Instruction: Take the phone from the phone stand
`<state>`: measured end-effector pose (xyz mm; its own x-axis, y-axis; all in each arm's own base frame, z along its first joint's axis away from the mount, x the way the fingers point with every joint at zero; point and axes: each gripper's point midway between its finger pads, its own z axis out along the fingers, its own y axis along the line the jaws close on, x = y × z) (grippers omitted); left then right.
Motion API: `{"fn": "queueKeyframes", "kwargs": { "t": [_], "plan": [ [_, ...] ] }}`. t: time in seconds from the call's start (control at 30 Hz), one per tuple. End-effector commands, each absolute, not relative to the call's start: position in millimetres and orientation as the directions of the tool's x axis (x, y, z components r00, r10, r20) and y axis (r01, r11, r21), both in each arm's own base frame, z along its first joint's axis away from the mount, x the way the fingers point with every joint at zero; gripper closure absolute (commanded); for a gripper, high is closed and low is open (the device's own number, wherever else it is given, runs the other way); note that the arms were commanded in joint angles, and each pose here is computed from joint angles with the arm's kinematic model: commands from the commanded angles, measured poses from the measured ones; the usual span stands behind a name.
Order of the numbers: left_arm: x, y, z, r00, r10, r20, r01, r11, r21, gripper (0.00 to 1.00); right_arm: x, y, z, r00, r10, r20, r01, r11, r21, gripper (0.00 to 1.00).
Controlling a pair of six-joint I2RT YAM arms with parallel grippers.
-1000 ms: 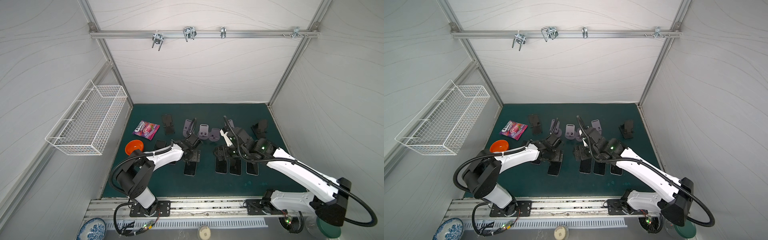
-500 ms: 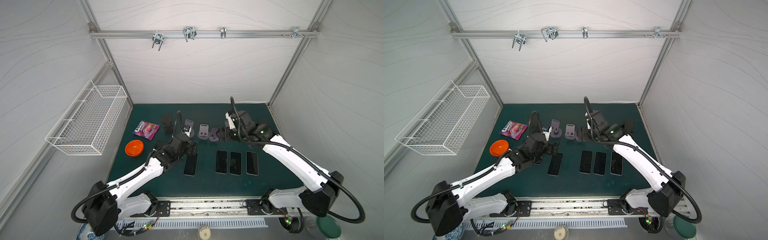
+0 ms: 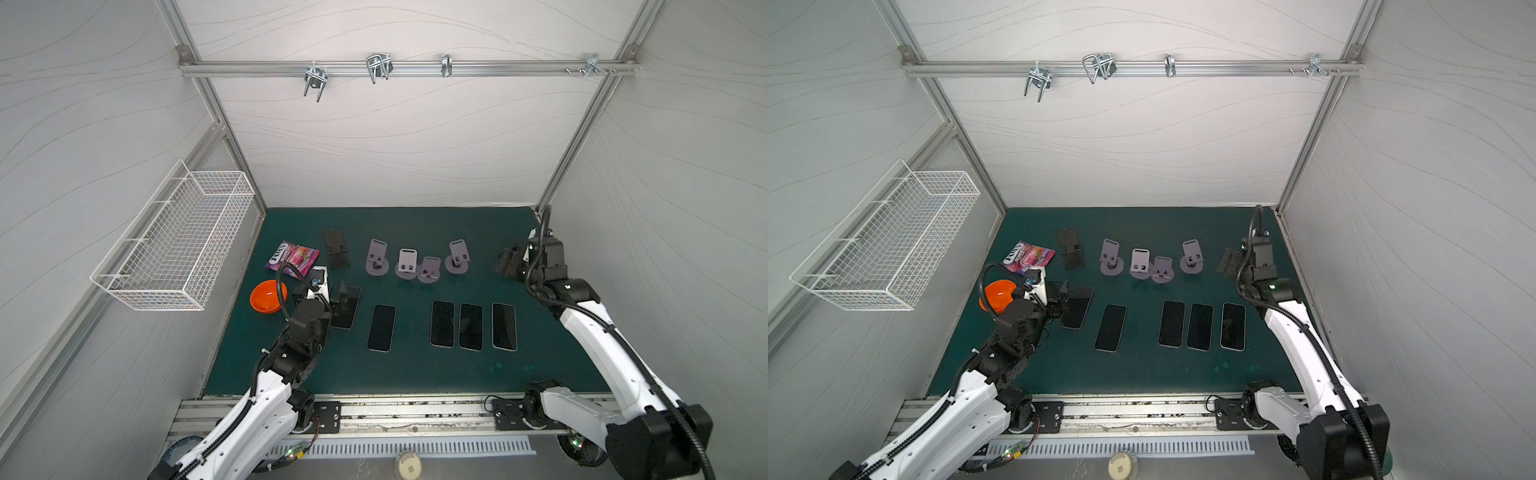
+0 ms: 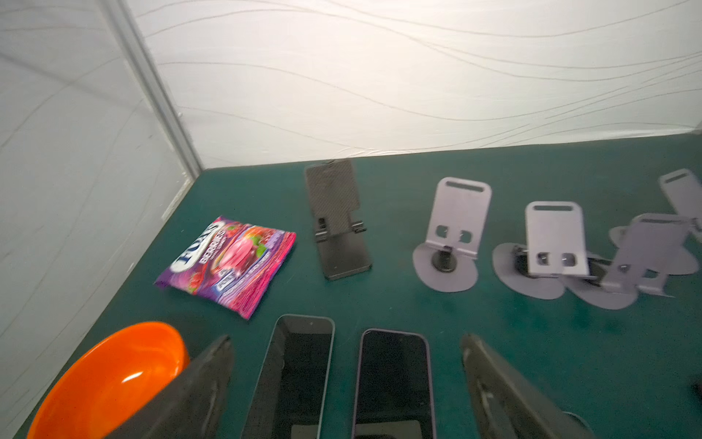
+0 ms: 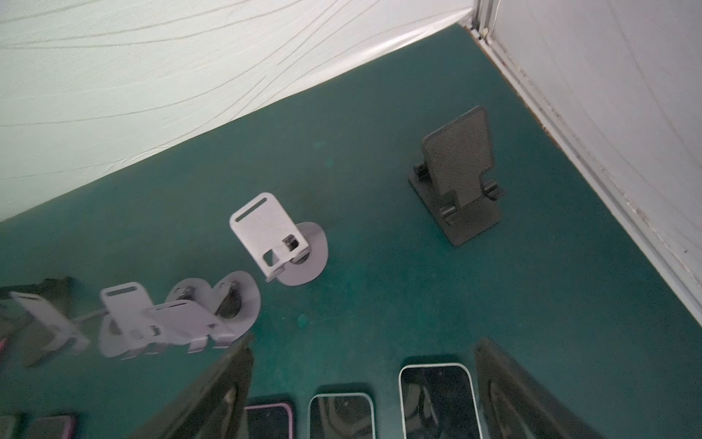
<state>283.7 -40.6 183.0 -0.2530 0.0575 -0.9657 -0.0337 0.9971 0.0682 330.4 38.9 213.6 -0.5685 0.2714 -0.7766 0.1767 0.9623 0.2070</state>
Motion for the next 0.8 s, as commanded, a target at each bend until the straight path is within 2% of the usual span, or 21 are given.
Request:
{"fn": "queueKeyframes", "kwargs": {
  "t": [0.0,0.17,0.27,0.5,0.77],
  "plan": [
    [283.2,-14.8,181.8,-0.221,0.023,-0.975,-0.134,0.989,0.054,0.06,340.7,23.4,219.4,-0.427,0.198,-0.882,0.173,0.976,0.135,0.09],
    [280.6,15.5,150.1,-0.269,-0.025,-0.963,-0.247,0.968,0.044,0.07,343.1,16.4,195.2,-0.326,0.09,-0.941,0.151,0.988,0.042,0.09],
    [283.2,27.6,135.2,-0.298,-0.089,-0.95,-0.306,0.952,0.006,0.07,342.6,16.0,173.3,-0.322,0.091,-0.942,0.148,0.988,0.045,0.09],
    [305.7,18.8,124.1,-0.317,-0.109,-0.942,-0.284,0.959,-0.016,0.09,342.6,29.2,131.2,-0.362,0.045,-0.931,0.05,0.998,0.028,0.09],
    [336.5,5.0,124.4,-0.318,-0.075,-0.945,-0.216,0.976,-0.005,0.07,356.7,17.8,115.3,-0.354,0.075,-0.932,0.084,0.995,0.048,0.1]
  ]
}}
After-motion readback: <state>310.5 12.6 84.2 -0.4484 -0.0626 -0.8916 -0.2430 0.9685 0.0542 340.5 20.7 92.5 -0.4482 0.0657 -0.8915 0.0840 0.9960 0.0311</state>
